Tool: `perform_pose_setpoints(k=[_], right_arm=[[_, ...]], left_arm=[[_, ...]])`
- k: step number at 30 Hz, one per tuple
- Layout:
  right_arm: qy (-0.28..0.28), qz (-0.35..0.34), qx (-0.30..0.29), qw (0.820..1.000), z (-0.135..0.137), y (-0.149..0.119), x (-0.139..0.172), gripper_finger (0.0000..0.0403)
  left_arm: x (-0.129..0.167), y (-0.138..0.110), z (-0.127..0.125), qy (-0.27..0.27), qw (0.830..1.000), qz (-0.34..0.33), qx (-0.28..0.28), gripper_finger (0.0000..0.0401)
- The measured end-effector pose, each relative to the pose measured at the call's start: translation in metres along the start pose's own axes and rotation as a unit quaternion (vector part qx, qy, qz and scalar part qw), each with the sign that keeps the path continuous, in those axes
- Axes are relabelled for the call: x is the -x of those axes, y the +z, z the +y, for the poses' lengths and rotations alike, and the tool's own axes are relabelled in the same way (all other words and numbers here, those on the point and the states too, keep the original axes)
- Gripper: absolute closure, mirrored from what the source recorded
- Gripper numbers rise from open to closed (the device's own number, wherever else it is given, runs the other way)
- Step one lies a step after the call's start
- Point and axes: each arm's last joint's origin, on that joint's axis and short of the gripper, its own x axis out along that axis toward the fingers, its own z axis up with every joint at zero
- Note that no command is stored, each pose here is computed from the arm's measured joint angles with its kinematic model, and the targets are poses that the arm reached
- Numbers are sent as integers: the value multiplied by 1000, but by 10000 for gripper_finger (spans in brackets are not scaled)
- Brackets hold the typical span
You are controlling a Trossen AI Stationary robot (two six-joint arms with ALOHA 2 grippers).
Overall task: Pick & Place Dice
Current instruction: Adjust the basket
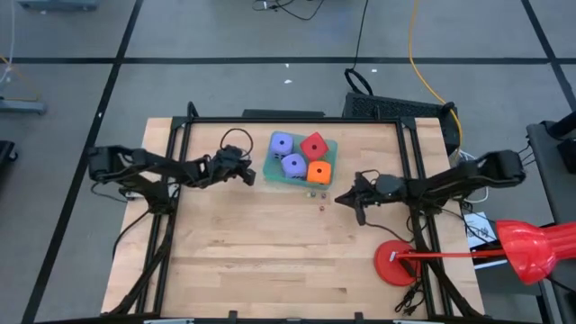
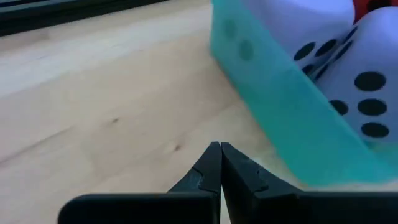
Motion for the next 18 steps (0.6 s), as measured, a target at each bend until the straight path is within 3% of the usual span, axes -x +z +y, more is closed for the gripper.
perform_pose_setpoints(k=[8,18], right_arm=[[-24,4,2,1000,-10,5,-22,403],[-77,27,-2,997,-31,6,-37,403]], left_arm=[[-17,13,-14,-17,1000,4,-24,392],[-29,19,-15,5,999,18,-29,394]])
